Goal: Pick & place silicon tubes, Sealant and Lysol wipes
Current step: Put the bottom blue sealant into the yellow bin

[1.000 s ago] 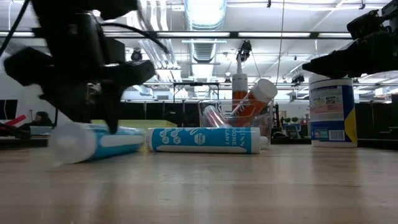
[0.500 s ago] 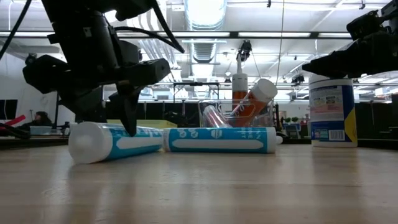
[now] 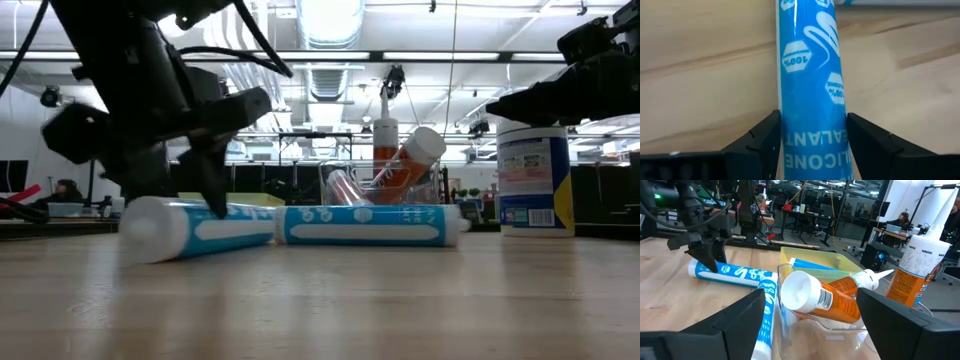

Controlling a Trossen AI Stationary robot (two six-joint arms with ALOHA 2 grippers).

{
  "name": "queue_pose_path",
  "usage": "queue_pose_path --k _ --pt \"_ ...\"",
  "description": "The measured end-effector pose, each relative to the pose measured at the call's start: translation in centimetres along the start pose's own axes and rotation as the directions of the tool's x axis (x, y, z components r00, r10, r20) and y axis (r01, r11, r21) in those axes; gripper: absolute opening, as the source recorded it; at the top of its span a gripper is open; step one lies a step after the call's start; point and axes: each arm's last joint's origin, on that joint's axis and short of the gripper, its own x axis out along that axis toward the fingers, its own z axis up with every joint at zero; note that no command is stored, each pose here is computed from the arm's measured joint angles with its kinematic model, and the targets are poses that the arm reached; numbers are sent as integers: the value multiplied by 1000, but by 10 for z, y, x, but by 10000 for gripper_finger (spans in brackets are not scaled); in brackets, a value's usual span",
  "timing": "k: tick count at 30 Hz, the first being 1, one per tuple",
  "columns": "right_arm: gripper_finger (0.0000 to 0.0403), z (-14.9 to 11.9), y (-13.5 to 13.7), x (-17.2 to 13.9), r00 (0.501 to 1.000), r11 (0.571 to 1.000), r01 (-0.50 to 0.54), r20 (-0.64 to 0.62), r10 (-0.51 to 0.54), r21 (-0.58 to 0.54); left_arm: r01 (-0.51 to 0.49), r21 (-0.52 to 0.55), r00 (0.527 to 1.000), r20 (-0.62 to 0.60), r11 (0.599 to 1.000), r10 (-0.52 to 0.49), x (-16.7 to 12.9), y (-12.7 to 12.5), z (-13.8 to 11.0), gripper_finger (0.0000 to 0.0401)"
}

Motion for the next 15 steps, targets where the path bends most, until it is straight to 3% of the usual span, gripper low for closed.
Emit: queue_pose_path --k 4,15 --pt "314 0 0 0 1000 1000 0 0 0 0 44 -22 999 27 999 -43 4 -1 -1 198" --pt "321 0 0 0 1000 1000 0 0 0 0 52 53 998 22 997 -54 0 -10 3 204"
